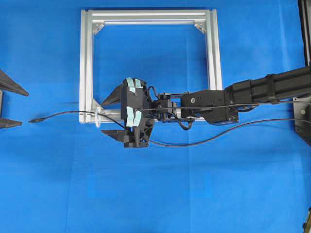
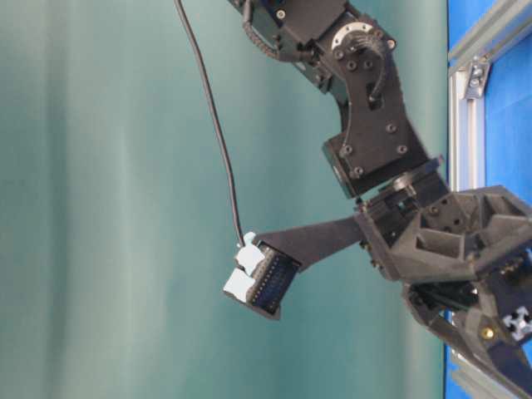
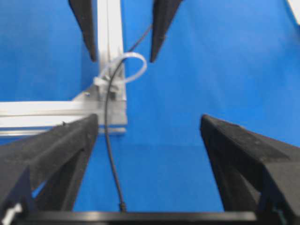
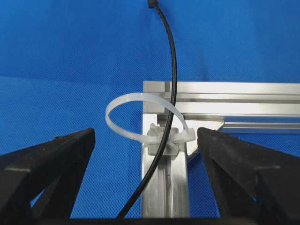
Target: Insert the wire through the string loop located on the left side.
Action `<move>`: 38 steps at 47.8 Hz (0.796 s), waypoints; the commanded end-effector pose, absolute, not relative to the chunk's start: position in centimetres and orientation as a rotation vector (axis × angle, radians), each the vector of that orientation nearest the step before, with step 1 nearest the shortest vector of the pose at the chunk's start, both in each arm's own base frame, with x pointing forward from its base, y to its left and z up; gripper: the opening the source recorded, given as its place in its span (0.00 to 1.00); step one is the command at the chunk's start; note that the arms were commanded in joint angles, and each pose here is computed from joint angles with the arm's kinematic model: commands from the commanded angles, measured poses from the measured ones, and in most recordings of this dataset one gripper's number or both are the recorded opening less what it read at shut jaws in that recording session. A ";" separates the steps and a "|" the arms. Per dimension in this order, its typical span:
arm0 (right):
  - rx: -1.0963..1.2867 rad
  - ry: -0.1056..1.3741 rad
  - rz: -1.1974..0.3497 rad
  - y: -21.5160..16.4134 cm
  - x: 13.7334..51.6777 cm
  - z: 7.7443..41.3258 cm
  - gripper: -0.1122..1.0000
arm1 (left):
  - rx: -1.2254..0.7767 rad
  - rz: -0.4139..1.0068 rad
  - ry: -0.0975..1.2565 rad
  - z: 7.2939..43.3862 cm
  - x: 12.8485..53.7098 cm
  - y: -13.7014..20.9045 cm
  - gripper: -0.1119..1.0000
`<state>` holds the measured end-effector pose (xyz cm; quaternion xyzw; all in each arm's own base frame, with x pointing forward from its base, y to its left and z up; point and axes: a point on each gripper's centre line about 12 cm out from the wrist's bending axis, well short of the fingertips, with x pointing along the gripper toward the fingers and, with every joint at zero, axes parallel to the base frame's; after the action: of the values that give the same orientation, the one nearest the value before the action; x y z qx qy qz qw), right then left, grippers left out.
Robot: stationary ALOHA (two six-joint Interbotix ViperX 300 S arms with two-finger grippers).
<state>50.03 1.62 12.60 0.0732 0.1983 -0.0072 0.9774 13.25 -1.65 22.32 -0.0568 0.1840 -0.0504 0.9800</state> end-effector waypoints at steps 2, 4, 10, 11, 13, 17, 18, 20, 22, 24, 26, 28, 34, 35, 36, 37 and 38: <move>0.150 0.352 -0.008 1.8 50.5 14.5 0.96 | -0.112 -0.098 0.367 22.6 13.5 -1.6 0.85; 0.151 0.354 -0.009 1.8 50.6 14.4 0.96 | -0.112 -0.098 0.367 22.6 13.5 -1.6 0.85; 0.153 0.348 -0.011 1.7 50.5 14.7 0.96 | -0.112 -0.097 0.370 22.5 13.5 -1.6 0.85; 0.153 0.345 -0.009 1.8 50.5 15.0 0.96 | -0.112 -0.097 0.370 22.5 13.5 -1.6 0.85; 0.154 0.337 -0.010 1.7 50.5 15.4 0.96 | -0.112 -0.099 0.372 22.5 13.5 -1.6 0.85; 0.152 0.317 -0.012 1.5 50.4 16.8 0.96 | -0.113 -0.099 0.369 22.5 13.5 -1.6 0.84; 0.153 0.314 -0.013 1.4 50.3 17.1 0.96 | -0.112 -0.097 0.370 22.5 13.5 -1.6 0.84; 0.154 0.306 -0.013 1.3 50.2 17.7 0.96 | -0.112 -0.097 0.369 22.5 13.5 -1.6 0.84; 0.153 0.298 -0.015 1.2 50.1 18.4 0.96 | -0.112 -0.097 0.370 22.5 13.5 -1.6 0.84; 0.152 0.293 -0.015 1.1 50.1 18.9 0.96 | -0.112 -0.099 0.370 22.5 13.5 -1.6 0.84; 0.152 0.287 -0.016 1.0 49.9 19.6 0.96 | -0.112 -0.097 0.369 22.5 13.5 -1.6 0.84; 0.152 0.284 -0.017 0.9 49.8 20.1 0.96 | -0.112 -0.099 0.370 22.5 13.5 -1.6 0.84; 0.152 0.270 -0.019 0.7 49.3 22.0 0.96 | -0.112 -0.097 0.368 22.5 13.5 -1.6 0.84; 0.151 0.268 -0.018 0.7 49.2 22.3 0.96 | -0.112 -0.097 0.368 22.5 13.5 -1.6 0.84; 0.150 0.264 -0.017 0.7 49.1 22.7 0.96 | -0.112 -0.097 0.367 22.5 13.5 -1.6 0.84; 0.150 0.261 -0.016 0.7 49.0 23.0 0.96 | -0.112 -0.097 0.367 22.5 13.5 -1.6 0.84; 0.150 0.258 -0.016 0.7 49.0 23.3 0.96 | -0.112 -0.097 0.368 22.5 13.5 -1.6 0.84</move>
<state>49.16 0.82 19.20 0.0748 0.1686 -0.0103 0.9828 13.26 -1.65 22.16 -0.0568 0.1847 -0.0502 0.9799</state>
